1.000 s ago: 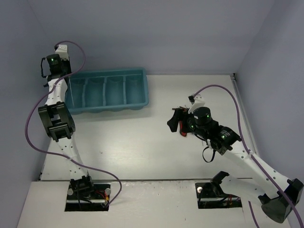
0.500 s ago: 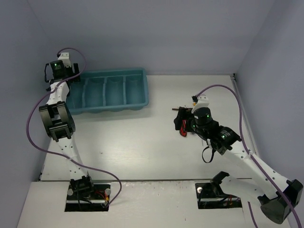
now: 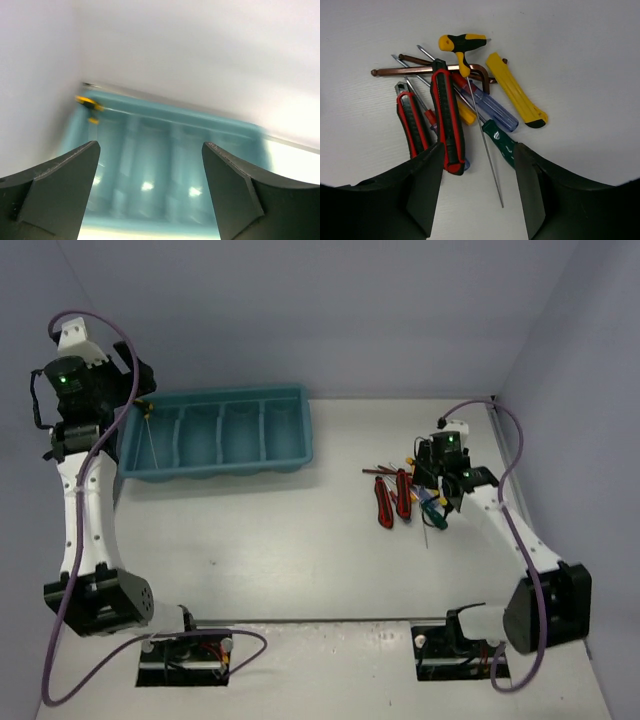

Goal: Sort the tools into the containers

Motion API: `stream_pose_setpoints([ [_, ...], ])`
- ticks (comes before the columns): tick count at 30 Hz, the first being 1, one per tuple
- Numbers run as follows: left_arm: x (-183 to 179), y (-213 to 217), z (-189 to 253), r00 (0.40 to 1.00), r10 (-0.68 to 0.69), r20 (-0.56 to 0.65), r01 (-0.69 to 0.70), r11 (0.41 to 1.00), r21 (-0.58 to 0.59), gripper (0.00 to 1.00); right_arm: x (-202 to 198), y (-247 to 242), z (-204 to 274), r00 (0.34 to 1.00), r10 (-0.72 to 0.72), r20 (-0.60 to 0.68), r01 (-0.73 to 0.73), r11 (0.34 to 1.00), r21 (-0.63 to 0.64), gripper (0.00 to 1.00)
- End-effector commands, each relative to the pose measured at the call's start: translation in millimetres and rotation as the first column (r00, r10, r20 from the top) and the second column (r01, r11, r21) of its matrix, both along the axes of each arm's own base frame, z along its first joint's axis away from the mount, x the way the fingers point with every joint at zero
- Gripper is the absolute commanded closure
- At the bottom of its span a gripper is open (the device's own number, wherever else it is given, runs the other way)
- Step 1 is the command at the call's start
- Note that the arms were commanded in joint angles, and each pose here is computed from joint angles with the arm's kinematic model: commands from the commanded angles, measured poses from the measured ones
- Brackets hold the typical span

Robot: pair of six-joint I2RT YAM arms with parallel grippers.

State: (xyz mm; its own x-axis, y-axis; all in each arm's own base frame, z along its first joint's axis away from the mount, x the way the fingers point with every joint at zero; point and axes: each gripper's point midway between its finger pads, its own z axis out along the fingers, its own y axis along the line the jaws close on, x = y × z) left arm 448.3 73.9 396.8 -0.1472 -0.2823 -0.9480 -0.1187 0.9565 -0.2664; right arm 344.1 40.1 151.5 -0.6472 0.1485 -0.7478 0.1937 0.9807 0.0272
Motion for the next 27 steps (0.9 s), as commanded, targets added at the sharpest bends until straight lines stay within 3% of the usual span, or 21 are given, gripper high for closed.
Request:
stream_pose_setpoints([
  [1, -51, -88, -36, 0.977, -0.173, -0.122, 0.153, 0.976, -0.157, 0.19, 32, 2, 1, 1.000, 0.005, 0.002, -0.005, 1.000, 0.022, 0.50],
  [7, -128, -171, -82, 0.906, -0.376, -0.194, 0.339, 0.919, -0.200, 0.19, 63, 5, -22, 0.999, -0.007, -0.043, 0.007, 1.000, 0.011, 0.77],
  [15, -176, -182, -118, 0.877, -0.415, -0.243, 0.356, 0.900, -0.251, 0.19, 74, 7, -55, 0.994, 0.011, -0.110, -0.013, 1.000, -0.017, 0.79],
  [27, -179, -189, -124, 0.854, -0.444, -0.271, 0.386, 0.890, -0.241, 0.19, 76, 3, -90, 0.986, -0.001, -0.164, -0.008, 0.999, -0.051, 0.81],
])
